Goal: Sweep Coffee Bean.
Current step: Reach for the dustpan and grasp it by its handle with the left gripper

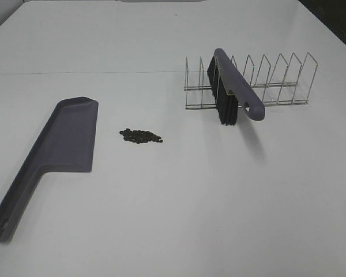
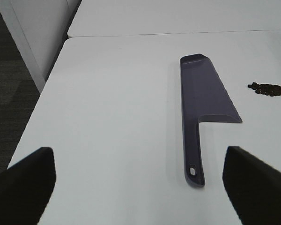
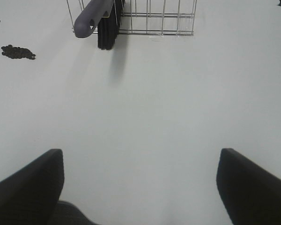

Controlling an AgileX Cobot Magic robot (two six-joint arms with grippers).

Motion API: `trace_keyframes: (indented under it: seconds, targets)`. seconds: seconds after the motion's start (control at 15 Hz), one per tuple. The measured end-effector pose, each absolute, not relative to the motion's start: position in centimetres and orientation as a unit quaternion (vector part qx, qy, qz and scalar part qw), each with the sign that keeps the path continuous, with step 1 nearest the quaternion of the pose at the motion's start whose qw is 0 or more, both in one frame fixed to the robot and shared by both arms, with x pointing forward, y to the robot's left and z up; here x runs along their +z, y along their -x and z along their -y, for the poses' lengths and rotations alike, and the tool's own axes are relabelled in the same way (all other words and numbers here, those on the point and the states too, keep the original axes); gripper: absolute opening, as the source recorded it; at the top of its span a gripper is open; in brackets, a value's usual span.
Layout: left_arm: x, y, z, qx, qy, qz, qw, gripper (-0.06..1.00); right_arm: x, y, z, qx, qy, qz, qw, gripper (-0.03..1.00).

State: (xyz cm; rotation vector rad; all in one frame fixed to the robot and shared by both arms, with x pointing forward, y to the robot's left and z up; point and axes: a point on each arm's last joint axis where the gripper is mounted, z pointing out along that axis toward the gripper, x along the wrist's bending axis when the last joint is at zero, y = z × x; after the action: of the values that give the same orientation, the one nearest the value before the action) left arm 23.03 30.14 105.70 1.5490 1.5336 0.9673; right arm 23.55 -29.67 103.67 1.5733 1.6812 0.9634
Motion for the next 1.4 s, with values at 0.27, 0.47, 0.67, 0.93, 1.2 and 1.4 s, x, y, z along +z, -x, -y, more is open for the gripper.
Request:
trace_keyframes:
  seconds: [0.27, 0.47, 0.67, 0.93, 1.2, 1.4]
  targets:
    - [105.70, -23.03, -30.14, 0.377, -0.604, -0.598, 0.369, 0.89, 103.67, -23.55, 29.67, 0.366, -0.598, -0.639, 0.317, 0.75]
    - [105.70, -23.03, -30.14, 0.377, -0.604, -0.598, 0.369, 0.89, 103.67, -23.55, 29.67, 0.366, -0.598, -0.639, 0.317, 0.75]
    - [105.70, -23.03, -30.14, 0.377, -0.604, -0.598, 0.369, 0.89, 103.67, -23.55, 29.67, 0.366, -0.597, -0.639, 0.317, 0.75]
    - [105.70, -23.03, -30.27, 0.383, -0.603, -0.598, 0.364, 0.89, 103.67, -23.55, 29.67, 0.366, -0.598, -0.639, 0.317, 0.75]
    - [105.71, -23.03, -30.35, 0.386, -0.603, -0.598, 0.360, 0.89, 103.67, -23.55, 29.67, 0.366, -0.598, -0.639, 0.317, 0.75]
    - [105.71, -23.02, -30.48, 0.392, -0.603, -0.598, 0.354, 0.89, 103.67, -23.55, 29.67, 0.366, -0.598, -0.639, 0.317, 0.75]
